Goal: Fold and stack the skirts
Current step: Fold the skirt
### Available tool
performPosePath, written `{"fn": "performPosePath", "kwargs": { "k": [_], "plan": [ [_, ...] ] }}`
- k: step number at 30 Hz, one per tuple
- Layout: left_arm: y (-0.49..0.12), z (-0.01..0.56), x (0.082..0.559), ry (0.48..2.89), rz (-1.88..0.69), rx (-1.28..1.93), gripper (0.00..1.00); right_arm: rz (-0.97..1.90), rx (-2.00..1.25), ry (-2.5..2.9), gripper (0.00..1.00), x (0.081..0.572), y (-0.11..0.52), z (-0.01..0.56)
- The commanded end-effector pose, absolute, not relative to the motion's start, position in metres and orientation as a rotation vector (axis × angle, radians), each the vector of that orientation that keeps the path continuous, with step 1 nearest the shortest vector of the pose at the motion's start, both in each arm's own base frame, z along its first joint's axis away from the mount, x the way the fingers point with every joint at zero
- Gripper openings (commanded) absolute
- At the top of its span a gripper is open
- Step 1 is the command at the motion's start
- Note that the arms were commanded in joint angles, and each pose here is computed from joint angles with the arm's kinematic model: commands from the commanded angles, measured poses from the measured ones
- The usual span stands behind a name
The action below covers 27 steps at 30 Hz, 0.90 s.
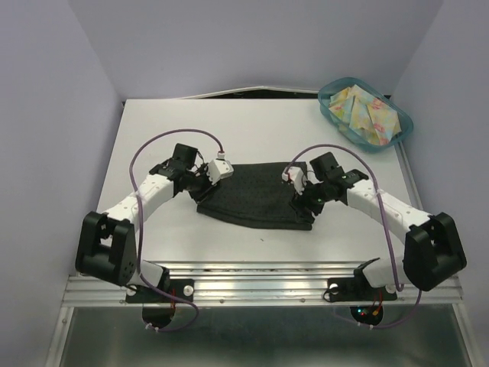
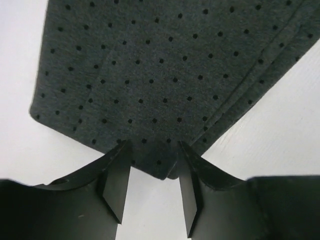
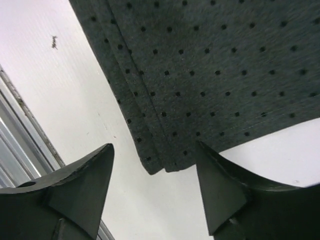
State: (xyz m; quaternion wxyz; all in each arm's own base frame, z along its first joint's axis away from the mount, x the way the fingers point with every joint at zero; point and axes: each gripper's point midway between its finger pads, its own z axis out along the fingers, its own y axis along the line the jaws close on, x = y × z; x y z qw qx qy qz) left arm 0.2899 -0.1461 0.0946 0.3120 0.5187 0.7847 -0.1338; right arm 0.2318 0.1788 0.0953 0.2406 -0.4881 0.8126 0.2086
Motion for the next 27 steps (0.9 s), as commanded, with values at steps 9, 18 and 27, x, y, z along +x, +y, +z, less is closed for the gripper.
{"fn": "performPosePath", "kwargs": {
  "k": [9,18,27],
  "plan": [
    [-0.127,0.033,0.278,2.304,-0.304,1.339,0.21,0.247,-1.424,2.264,0.50,0.278,0.172,0.029],
    [-0.155,0.021,0.206,2.221,-0.429,1.600,0.12,-0.048,-1.321,2.205,0.41,0.396,0.174,0.029],
    [-0.236,0.121,0.193,1.861,-0.644,1.618,0.56,-0.198,-1.084,2.040,0.51,0.490,0.183,0.125]
  ]
}}
